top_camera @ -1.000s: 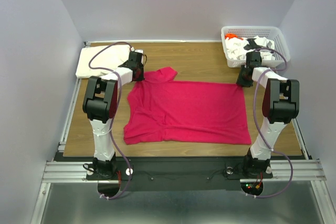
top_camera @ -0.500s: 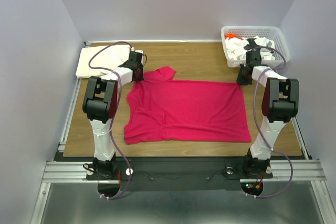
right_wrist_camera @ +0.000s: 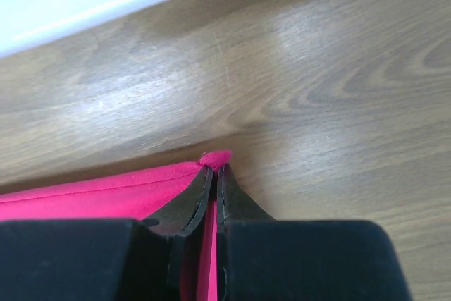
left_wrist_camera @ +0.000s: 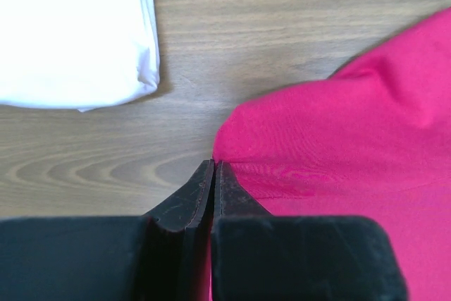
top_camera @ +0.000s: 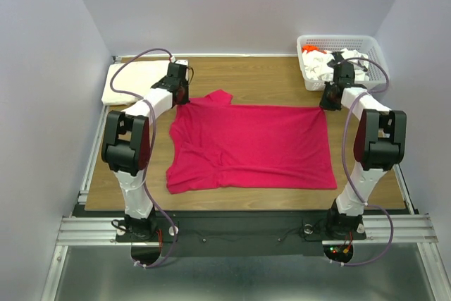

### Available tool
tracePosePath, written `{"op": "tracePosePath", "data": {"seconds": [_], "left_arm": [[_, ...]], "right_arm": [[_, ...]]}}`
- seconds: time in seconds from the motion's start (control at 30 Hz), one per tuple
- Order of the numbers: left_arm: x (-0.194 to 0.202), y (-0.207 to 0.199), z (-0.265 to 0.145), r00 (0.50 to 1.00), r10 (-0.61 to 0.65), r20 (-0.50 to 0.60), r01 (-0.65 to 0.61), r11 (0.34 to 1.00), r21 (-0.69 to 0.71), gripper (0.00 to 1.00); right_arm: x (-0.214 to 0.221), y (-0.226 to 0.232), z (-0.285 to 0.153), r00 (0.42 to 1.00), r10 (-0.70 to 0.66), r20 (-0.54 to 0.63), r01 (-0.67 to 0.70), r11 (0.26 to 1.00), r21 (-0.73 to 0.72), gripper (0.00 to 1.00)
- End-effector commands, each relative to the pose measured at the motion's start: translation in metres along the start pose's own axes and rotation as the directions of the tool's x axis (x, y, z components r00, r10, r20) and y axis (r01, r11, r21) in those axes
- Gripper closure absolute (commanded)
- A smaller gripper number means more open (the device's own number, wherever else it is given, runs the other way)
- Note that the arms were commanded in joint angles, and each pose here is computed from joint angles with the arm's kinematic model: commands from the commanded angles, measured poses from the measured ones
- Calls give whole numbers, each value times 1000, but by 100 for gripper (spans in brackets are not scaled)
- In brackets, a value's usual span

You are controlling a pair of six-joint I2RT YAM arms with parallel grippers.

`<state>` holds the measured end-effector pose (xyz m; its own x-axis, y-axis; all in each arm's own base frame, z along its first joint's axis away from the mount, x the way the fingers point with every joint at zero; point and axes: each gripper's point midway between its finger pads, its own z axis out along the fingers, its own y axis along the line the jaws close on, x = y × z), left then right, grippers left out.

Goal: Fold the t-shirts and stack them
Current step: Fold the tshirt

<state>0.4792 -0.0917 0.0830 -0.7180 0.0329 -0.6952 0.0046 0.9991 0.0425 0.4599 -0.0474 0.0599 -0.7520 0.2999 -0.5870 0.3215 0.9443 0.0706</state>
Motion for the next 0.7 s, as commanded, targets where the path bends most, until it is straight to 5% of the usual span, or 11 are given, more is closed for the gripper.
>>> {"op": "tracePosePath", "data": {"seconds": [0.0, 0.67], "left_arm": [[-21, 9, -26, 998, -3, 65, 4, 1000, -14, 100], [17, 26, -68, 1000, -24, -14, 23, 998, -63, 100]], "right_arm": [[-33, -5, -31, 994, 23, 108, -25, 999, 20, 99], [8, -23, -69, 987, 129, 100, -136, 988, 72, 99]]}}
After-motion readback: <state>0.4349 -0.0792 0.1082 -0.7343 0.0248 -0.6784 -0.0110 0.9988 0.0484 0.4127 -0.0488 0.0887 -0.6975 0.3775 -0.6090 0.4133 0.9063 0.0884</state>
